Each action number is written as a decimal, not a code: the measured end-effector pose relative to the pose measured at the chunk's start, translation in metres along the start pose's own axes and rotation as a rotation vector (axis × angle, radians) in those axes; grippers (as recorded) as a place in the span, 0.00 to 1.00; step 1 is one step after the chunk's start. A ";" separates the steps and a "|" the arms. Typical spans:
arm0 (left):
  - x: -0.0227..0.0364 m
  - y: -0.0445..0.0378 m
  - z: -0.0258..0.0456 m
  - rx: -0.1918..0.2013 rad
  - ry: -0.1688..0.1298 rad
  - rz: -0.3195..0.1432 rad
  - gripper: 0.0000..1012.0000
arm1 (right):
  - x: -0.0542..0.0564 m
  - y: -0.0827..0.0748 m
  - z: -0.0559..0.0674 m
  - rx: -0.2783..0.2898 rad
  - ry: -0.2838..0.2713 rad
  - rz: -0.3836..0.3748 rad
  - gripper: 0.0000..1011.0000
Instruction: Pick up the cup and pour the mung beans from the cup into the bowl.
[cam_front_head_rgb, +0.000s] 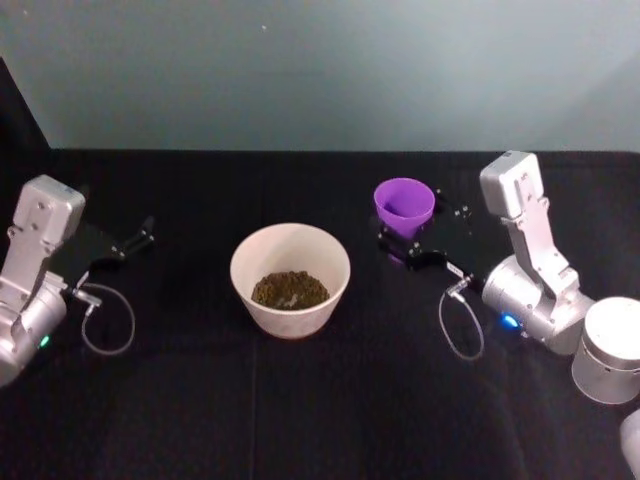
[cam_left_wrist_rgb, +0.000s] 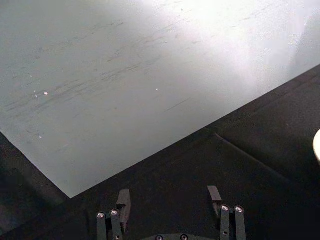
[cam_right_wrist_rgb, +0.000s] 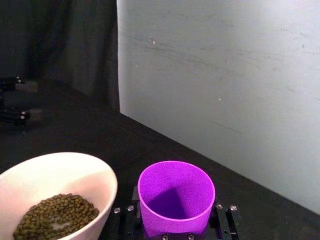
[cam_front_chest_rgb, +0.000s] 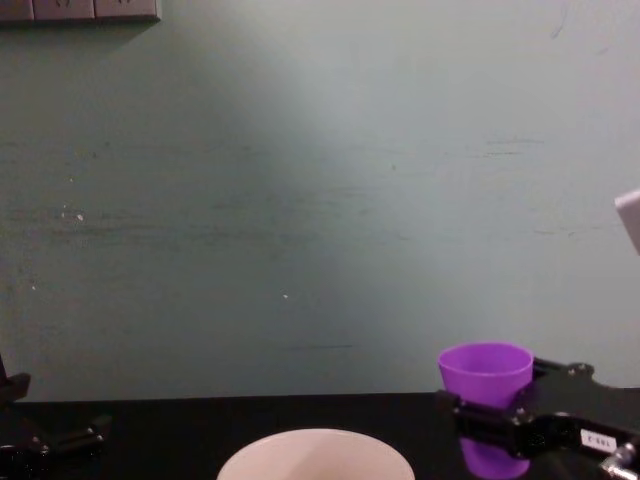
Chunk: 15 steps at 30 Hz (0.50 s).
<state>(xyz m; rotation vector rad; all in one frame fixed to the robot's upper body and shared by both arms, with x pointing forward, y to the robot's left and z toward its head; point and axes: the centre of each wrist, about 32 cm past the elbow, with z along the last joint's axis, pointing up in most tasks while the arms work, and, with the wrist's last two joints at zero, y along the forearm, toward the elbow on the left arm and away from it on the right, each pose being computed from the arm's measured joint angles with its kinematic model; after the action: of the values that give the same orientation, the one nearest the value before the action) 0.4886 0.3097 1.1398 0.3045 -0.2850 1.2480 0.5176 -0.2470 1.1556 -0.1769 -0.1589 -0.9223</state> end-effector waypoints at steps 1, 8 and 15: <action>0.0000 0.0000 0.0000 0.000 0.000 0.000 0.99 | 0.000 0.000 -0.003 0.004 0.008 0.002 0.72; 0.0000 0.0000 0.0000 0.000 0.000 0.000 0.99 | 0.002 0.001 -0.016 0.042 0.041 0.012 0.72; 0.0000 0.0000 0.0000 0.000 0.000 0.000 0.99 | 0.002 0.001 -0.016 0.045 0.041 0.015 0.72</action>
<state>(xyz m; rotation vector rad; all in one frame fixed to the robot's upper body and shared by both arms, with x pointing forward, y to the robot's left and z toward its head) 0.4886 0.3097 1.1398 0.3045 -0.2850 1.2480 0.5204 -0.2513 1.1404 -0.1176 -0.1405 -0.9061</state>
